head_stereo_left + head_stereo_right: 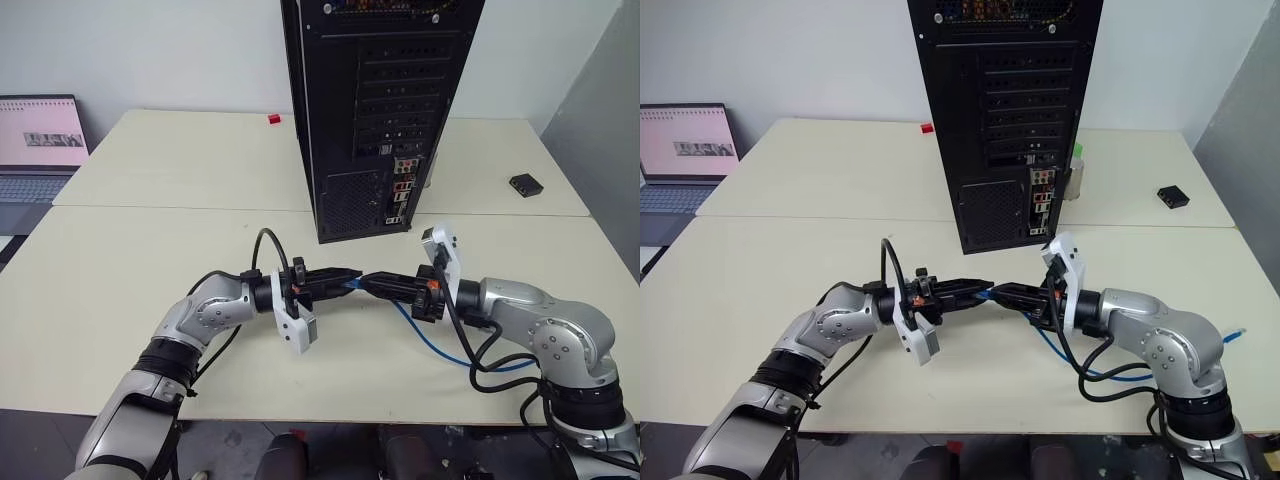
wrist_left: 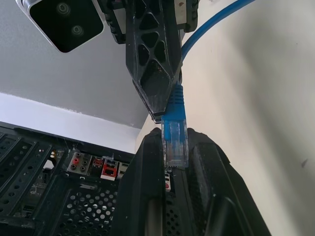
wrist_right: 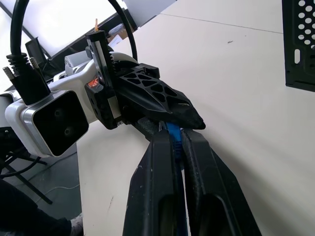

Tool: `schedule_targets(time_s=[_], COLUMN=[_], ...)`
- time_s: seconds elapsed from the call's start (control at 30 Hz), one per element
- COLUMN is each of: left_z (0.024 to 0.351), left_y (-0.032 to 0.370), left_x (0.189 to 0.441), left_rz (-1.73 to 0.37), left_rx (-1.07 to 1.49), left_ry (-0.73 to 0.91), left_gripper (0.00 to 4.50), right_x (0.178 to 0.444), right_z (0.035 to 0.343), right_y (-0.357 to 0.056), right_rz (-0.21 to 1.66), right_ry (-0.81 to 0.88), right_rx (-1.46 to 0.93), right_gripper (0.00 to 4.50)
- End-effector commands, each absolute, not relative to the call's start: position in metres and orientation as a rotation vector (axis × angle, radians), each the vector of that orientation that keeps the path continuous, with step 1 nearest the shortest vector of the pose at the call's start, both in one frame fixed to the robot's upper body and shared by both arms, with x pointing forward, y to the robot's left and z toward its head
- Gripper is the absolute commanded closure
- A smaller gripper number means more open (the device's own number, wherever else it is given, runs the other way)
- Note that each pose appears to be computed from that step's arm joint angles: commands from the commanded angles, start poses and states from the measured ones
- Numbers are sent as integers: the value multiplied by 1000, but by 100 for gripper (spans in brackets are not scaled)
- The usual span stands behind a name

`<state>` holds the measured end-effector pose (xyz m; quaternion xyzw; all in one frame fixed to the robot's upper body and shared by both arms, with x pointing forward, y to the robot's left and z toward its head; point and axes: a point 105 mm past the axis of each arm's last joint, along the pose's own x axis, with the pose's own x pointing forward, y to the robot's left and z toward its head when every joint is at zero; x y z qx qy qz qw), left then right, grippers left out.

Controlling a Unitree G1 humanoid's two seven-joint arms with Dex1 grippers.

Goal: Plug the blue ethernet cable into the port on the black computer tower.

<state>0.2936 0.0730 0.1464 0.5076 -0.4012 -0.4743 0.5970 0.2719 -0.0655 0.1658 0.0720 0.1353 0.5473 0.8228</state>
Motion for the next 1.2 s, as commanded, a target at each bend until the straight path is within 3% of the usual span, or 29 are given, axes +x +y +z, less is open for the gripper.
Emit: schedule_targets(time_s=[0.03, 0.1, 0.13, 0.43, 0.87, 0.97, 1.2], left_z=[156, 155, 155, 154, 154, 153, 153], left_y=[69, 69, 69, 69, 69, 69, 70], left_x=[292, 292, 292, 292, 292, 292, 293], left_rz=[-1089, -1091, -1092, -1093, -1090, -1091, -1088], left_rx=[1186, 1187, 1187, 1191, 1192, 1194, 1196], left_ry=[-980, -979, -979, -980, -980, -979, -978], left_gripper=[420, 420, 420, 420, 420, 420, 420], right_x=[265, 265, 265, 266, 269, 270, 270], right_z=[176, 178, 179, 170, 165, 165, 165], right_y=[-60, -62, -62, -65, -65, -65, -66], right_rz=[1214, 1215, 1214, 1186, 1172, 1169, 1168], right_ry=[244, 235, 231, 283, 295, 294, 296], right_rx=[156, 160, 161, 163, 170, 172, 170], right_gripper=[450, 450, 387, 211, 211, 252, 415])
